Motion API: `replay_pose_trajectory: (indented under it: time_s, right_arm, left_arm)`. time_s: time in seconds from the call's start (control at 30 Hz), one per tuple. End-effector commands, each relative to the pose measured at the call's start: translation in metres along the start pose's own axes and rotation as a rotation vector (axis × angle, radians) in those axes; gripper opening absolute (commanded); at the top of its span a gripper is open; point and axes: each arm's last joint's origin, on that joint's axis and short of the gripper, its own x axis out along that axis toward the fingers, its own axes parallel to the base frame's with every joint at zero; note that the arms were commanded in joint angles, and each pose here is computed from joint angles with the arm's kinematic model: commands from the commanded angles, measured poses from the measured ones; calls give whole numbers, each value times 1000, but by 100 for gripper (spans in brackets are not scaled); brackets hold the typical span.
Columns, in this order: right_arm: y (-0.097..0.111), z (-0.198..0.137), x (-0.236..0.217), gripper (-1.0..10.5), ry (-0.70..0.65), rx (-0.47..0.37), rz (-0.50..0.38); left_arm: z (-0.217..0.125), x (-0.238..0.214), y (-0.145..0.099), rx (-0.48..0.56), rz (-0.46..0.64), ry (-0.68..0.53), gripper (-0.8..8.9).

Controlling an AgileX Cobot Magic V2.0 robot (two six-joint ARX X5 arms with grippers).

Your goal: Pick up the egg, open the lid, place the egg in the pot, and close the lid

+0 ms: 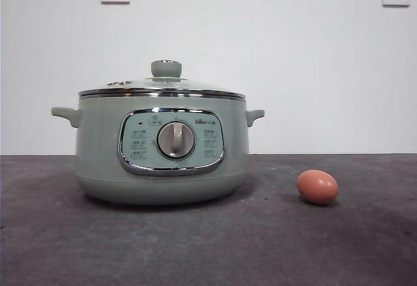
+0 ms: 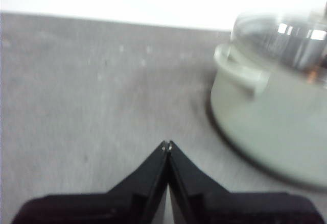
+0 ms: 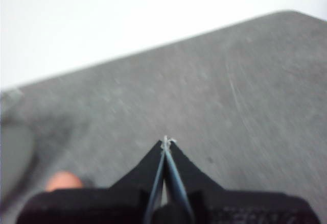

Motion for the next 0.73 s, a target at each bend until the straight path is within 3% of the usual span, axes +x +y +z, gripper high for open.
replay_pose_trajectory:
  time_s: [0.03,0.3,0.53,0.73]
  right_arm:
    - [6,20,-5,-12,-48,48,35]
    - [27,83,-14,-12,0,29,170]
    - [47,149,-18,-12,159,-105,283]
    - [61,196,-22,-12,293,-189,329]
  left_arm:
    - [19,-7,-3,-39,-4,-21,-6]
    - [82,-22,-16,-62,-120,15,-6]
    - [140,-35,-27,-15,-240,85,-6]
    - [181,-48,-36,24,-304,139,-6]
